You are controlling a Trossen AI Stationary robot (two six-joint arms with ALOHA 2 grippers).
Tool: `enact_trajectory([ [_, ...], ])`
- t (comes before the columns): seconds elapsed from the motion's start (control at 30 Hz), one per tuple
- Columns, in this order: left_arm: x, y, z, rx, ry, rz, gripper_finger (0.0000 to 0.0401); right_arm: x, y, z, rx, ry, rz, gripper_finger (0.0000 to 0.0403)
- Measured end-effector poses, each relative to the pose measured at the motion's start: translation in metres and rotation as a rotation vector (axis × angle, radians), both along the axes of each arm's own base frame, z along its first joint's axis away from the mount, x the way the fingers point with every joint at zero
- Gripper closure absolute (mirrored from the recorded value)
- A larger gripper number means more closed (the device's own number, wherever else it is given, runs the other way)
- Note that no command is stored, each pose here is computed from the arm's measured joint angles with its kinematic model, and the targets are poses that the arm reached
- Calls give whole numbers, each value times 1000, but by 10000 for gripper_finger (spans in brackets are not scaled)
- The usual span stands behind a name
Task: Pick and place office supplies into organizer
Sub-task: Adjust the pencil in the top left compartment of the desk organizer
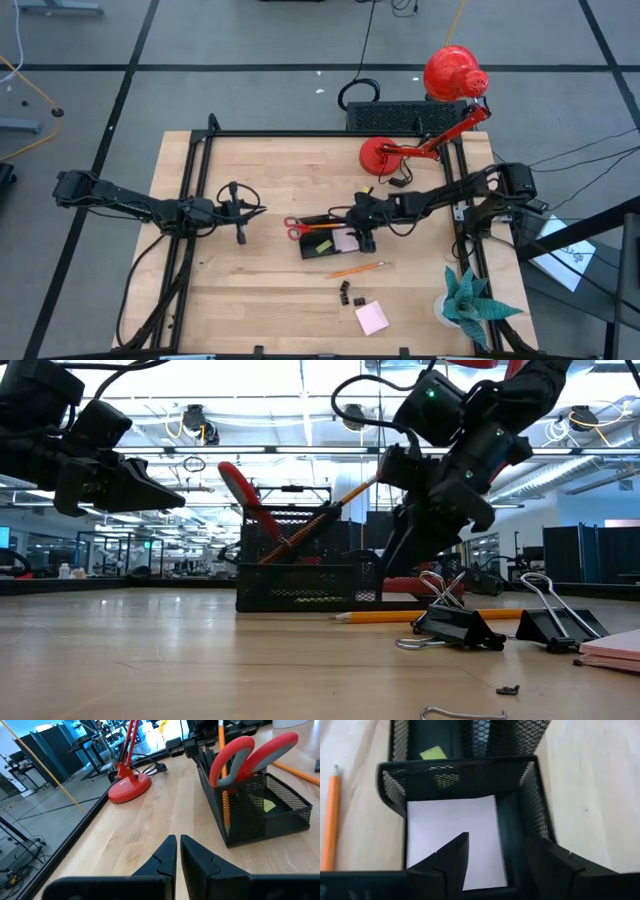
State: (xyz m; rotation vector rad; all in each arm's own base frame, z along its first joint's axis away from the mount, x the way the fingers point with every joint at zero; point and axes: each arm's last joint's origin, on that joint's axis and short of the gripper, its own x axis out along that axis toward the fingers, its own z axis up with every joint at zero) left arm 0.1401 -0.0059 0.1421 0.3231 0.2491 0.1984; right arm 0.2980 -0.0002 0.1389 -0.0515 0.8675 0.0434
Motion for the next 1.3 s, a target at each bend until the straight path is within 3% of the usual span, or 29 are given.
enact_trajectory([
  [0.23,0,0,0,-4,-1,1,370,4,5,6,-18,-20,2,192],
  [0.67,0,0,0,-25,-4,4,370,-4,5,56,-18,-149,-33,199],
  [0.93,0,0,-1,-45,-1,9,370,-3,21,60,9,-205,-35,200],
  [1.3,0,0,-1,-50,-3,9,370,-3,27,61,-55,-240,-42,200],
])
